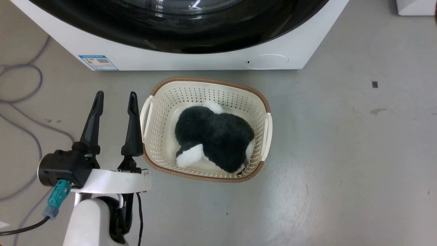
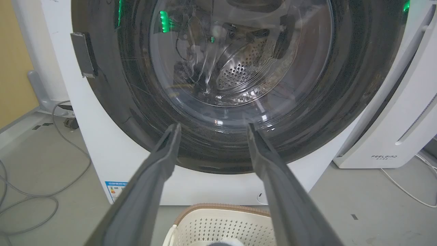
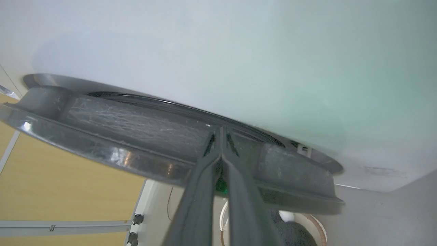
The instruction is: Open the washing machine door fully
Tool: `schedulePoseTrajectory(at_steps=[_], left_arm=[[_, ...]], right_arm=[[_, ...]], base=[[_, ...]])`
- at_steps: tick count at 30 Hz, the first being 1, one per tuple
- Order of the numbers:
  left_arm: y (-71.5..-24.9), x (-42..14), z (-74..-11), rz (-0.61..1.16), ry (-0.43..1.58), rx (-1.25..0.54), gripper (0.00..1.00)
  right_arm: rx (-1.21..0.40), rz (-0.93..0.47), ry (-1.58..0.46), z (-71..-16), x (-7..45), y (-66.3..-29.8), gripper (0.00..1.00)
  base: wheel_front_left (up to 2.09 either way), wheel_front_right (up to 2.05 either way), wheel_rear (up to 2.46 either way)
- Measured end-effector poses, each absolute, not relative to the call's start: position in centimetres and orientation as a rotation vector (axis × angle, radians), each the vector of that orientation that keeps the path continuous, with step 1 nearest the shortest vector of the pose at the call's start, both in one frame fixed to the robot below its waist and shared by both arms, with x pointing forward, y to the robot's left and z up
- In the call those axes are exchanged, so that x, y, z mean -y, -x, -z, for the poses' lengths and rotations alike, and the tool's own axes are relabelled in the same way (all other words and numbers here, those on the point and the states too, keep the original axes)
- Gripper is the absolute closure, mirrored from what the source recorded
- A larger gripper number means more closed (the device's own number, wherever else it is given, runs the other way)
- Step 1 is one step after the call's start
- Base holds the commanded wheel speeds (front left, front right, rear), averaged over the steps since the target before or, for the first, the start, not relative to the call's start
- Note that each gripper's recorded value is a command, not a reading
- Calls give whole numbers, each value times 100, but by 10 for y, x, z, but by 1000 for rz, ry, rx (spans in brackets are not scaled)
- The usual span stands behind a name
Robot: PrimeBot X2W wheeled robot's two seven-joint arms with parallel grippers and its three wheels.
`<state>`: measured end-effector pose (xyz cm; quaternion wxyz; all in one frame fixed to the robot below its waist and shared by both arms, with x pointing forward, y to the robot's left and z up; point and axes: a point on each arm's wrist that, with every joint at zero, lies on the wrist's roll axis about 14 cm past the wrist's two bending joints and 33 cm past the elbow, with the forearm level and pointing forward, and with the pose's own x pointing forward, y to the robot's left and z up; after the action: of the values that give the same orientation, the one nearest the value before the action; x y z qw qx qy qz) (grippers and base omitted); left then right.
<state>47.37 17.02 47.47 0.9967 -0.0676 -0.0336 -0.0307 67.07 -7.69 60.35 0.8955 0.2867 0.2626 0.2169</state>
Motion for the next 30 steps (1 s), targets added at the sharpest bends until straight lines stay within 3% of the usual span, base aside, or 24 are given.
schedulePoseTrajectory(at_steps=[17,30], left_arm=[[-473,-169,-482,63,152,91,0],[-452,-168,-501,64,137,112,0]], right_arm=[[-797,-546,-585,-603,61,-644,100],[-904,-602,-599,-594,45,-597,100]], base=[[0,0,0],[0,0,0]])
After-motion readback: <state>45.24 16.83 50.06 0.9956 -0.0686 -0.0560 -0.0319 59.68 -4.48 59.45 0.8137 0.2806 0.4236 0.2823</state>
